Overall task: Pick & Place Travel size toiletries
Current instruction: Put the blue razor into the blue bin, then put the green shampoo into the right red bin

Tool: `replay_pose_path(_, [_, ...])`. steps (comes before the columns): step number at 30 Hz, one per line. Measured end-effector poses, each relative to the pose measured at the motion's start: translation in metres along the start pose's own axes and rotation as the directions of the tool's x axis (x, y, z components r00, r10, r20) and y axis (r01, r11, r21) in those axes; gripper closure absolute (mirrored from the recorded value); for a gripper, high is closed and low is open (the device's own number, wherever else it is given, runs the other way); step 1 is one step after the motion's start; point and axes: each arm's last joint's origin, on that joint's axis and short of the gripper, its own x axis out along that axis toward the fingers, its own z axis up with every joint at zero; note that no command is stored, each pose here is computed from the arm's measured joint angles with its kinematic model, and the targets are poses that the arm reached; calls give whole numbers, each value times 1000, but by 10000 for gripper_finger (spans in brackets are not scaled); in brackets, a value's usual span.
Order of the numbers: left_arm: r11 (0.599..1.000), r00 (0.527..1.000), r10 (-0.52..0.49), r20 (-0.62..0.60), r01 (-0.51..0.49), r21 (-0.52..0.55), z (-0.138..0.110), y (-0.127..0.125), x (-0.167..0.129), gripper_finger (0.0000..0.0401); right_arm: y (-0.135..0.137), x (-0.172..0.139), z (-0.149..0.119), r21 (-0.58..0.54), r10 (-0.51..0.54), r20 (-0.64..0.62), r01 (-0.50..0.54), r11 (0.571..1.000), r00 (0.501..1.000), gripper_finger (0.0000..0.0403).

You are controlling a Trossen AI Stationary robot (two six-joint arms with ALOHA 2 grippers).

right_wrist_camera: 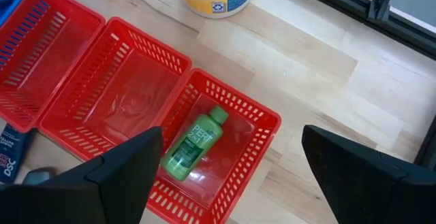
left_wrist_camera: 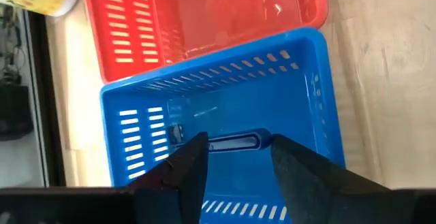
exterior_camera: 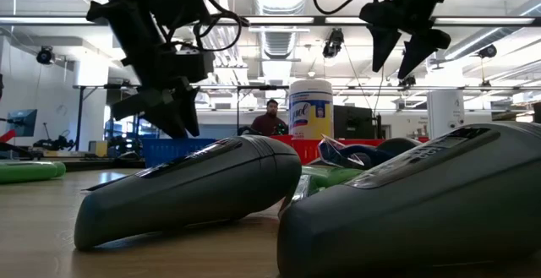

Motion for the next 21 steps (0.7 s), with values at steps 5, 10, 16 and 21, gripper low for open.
replay_pose_path(5, [998, 998, -53, -31, 52, -18, -6, 1, 3, 233, 0, 0, 0, -1, 0, 0, 0, 1000, 1000, 65])
replay_pose_path(10, [997, 996, -72, -61, 69, -39, -10, 1, 3, 233, 0, 0, 0, 0, -1, 2, 1, 1000, 1000, 77])
replay_pose_path(16, [986, 995, -85, -53, 76, -145, -9, 5, 4, 233, 0, 0, 0, 0, -3, 5, 3, 1000, 1000, 80])
replay_pose_path(21, [957, 991, -130, -29, 118, -265, -9, 15, 6, 233, 0, 0, 0, 6, -3, 7, 3, 1000, 1000, 67])
